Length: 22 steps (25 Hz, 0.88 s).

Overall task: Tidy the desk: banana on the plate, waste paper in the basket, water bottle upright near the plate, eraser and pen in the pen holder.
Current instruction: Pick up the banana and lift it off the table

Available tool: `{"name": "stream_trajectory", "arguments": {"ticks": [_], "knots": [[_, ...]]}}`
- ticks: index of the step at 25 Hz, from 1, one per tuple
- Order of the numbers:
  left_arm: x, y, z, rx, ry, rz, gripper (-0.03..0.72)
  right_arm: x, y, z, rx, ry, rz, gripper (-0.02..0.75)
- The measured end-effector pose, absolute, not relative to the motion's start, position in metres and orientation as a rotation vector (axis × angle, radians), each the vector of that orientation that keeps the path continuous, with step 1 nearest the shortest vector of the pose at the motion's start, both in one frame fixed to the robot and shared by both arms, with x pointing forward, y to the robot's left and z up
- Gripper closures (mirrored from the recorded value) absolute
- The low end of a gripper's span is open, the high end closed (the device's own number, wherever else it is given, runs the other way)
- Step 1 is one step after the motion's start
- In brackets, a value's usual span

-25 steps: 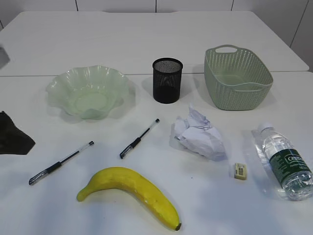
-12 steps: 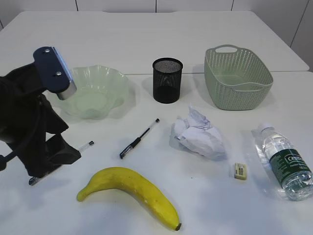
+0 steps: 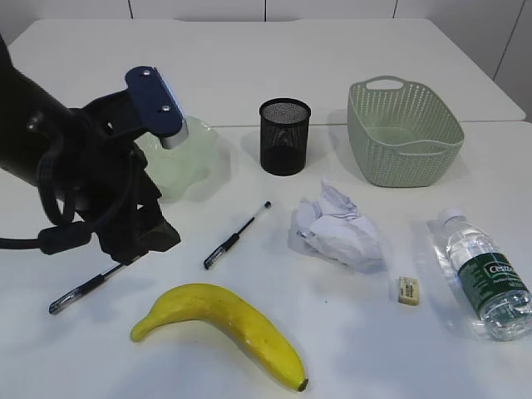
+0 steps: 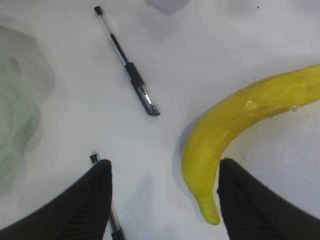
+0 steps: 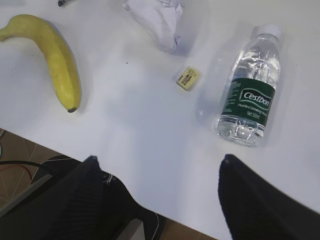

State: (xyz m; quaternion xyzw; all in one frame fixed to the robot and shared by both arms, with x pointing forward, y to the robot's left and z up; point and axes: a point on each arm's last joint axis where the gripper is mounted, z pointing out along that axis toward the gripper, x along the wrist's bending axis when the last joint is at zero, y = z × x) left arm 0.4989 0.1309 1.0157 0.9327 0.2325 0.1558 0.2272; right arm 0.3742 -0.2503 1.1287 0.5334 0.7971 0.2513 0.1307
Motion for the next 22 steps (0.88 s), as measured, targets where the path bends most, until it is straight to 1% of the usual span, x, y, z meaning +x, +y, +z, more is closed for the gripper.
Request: {"name": "stream_trajectory", "arguments": {"ticks": [5,12,17,22], "knots": [[0.506,0.123,1.007,2.624,0.546,0.369,0.211,0.374,-0.25,1.129,1.547,2.317,0.728,0.202],[0.507,0.113,0.992,2.623,0.478,0.253,0.21,0.374,-0.25,1.128,1.55,2.322,0.722,0.202],[0.505,0.105,0.982,2.656,0.379,0.235,0.207,0.374,-0.25,1.128,1.55,2.323,0.722,0.202],[0.506,0.088,0.965,2.675,0.237,0.289,0.185,0.373,-0.25,1.128,1.552,2.326,0.719,0.202]]}}
